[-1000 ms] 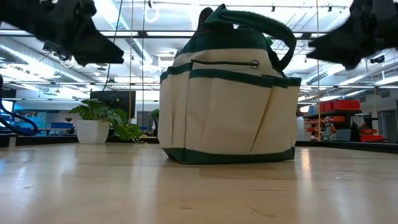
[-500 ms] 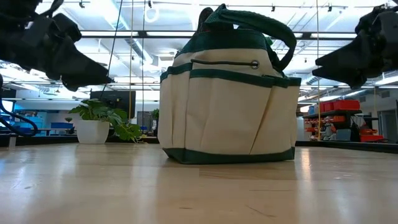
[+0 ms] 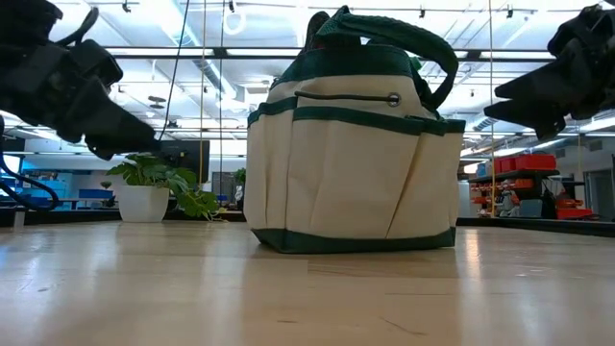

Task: Pick & Place Garden tools in Gardening bag
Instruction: Return to Home Position

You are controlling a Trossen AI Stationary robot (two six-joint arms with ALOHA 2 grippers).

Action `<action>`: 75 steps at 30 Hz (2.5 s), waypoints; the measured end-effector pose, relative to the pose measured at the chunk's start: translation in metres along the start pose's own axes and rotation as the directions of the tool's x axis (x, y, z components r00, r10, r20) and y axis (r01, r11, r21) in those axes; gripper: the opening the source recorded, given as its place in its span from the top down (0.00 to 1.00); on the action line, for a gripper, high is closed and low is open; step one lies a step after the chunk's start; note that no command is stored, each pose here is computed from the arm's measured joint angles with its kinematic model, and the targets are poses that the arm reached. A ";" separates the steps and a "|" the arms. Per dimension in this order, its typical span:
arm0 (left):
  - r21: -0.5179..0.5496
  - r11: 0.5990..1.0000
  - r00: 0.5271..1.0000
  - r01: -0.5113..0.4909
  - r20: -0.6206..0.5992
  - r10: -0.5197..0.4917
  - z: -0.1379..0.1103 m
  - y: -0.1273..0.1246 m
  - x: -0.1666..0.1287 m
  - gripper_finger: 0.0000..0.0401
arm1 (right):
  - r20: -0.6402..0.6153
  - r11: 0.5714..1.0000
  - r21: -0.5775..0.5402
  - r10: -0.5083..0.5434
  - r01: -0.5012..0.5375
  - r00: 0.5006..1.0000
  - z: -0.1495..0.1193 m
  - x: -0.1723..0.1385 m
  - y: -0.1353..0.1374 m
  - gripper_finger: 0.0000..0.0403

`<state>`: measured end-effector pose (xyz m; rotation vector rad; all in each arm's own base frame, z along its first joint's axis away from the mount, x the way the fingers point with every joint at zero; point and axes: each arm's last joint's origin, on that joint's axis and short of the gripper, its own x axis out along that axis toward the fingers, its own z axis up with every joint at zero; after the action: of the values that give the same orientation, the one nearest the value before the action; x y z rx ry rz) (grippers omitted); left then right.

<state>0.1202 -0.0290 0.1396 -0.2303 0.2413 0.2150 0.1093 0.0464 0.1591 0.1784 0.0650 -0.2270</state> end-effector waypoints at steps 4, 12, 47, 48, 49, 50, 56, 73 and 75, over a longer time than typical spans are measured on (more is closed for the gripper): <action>-0.023 0.999 0.999 -0.029 0.017 0.029 0.001 0.001 0.000 0.51 | 0.000 0.999 0.041 0.000 0.000 1.000 0.000 0.000 0.000 0.45; -0.022 0.999 0.999 -0.031 0.015 0.031 0.001 0.001 0.000 0.51 | 0.000 0.999 0.042 0.000 0.000 1.000 0.000 0.000 0.000 0.45; -0.302 0.953 0.867 -0.005 0.474 0.155 0.046 0.029 -0.033 0.51 | 0.321 0.932 0.334 -0.251 0.138 0.913 0.040 -0.013 -0.039 0.45; -0.308 0.951 0.860 -0.008 0.483 0.164 0.047 0.030 -0.033 0.51 | 0.336 0.928 0.346 -0.259 0.137 0.906 0.042 -0.015 -0.041 0.45; -0.312 0.950 0.856 -0.015 0.487 0.173 0.048 0.031 -0.034 0.51 | 0.348 0.924 0.356 -0.268 0.138 0.898 0.043 -0.016 -0.042 0.45; -0.316 0.949 0.850 -0.014 0.496 0.178 0.049 0.031 -0.034 0.51 | 0.356 0.920 0.364 -0.283 0.147 0.890 0.044 -0.016 -0.043 0.45; -0.325 0.943 0.839 -0.063 0.495 0.227 0.049 0.036 -0.033 0.51 | 0.387 0.904 0.388 -0.337 0.180 0.858 0.048 -0.016 -0.048 0.45; -0.391 0.884 0.739 -0.255 0.511 0.439 0.053 0.057 -0.034 0.51 | 0.394 0.871 0.403 -0.443 0.281 0.805 0.049 -0.015 -0.058 0.45; -0.395 0.878 0.730 -0.268 0.511 0.453 0.054 0.059 -0.034 0.51 | 0.395 0.872 0.402 -0.440 0.279 0.807 0.049 -0.015 -0.058 0.45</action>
<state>0.0849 0.0342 0.1875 -0.4024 -0.3882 0.7120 0.0835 -0.0153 0.1986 0.4389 -0.4413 -0.6688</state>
